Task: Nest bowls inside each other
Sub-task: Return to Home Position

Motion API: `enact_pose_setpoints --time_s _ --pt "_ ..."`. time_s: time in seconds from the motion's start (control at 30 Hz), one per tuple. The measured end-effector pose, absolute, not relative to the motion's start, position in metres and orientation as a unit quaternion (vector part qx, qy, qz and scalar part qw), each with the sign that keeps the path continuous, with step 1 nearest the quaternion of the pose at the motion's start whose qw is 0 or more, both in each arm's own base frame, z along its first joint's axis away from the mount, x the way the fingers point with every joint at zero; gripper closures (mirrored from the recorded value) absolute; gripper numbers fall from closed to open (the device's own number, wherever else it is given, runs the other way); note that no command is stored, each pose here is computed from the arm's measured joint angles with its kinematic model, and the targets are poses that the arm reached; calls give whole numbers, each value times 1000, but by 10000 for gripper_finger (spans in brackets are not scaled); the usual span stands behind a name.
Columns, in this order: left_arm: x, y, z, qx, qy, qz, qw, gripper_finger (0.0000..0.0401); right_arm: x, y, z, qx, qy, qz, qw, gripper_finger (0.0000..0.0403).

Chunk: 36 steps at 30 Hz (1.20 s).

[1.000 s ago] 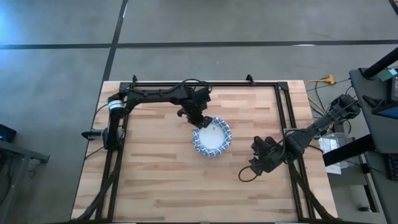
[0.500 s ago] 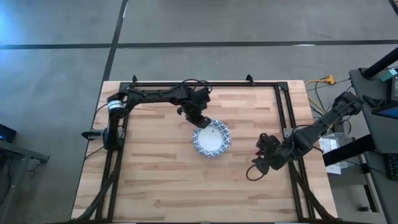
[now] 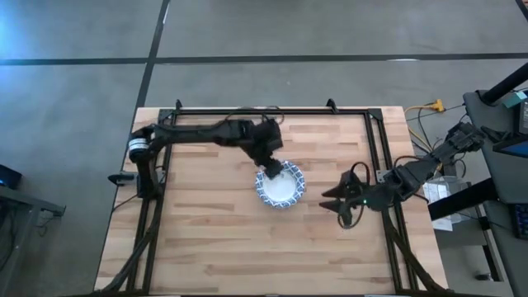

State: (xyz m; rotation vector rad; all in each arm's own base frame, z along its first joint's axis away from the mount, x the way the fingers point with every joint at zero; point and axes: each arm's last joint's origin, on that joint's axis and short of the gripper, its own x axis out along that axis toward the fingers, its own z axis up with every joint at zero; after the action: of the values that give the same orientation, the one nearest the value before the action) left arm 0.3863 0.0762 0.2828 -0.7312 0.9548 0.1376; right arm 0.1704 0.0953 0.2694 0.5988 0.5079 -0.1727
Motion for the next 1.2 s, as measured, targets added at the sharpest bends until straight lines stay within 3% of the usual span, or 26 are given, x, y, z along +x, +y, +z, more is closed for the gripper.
enact_pose_setpoints --time_s 0.2,0.3,0.43,0.53,0.63,0.7,0.83,1.1,1.2 --pt "396 31 305 -241 386 -22 890 265 184 80 288 317 142 -72 935 199" --pt "389 9 330 -216 323 -43 920 279 194 76 298 347 56 -4 936 199" --pt "375 -12 365 -204 170 -100 959 294 208 66 314 353 -121 121 920 199" --pt "352 -14 392 -192 40 -129 972 303 209 47 327 326 -259 127 900 200" --pt "320 -8 406 -186 -31 -107 976 312 197 23 342 277 -378 100 878 206" --pt "294 -3 406 -187 -45 -43 980 318 180 11 352 245 -432 91 863 219" --pt "227 0 399 -185 -86 44 978 333 137 4 362 193 -470 90 857 261" --pt "118 0 355 -234 -203 74 948 391 61 1 340 160 -453 41 876 382" --pt "94 2 337 -244 -230 88 938 397 42 -3 323 184 -457 -6 870 392"
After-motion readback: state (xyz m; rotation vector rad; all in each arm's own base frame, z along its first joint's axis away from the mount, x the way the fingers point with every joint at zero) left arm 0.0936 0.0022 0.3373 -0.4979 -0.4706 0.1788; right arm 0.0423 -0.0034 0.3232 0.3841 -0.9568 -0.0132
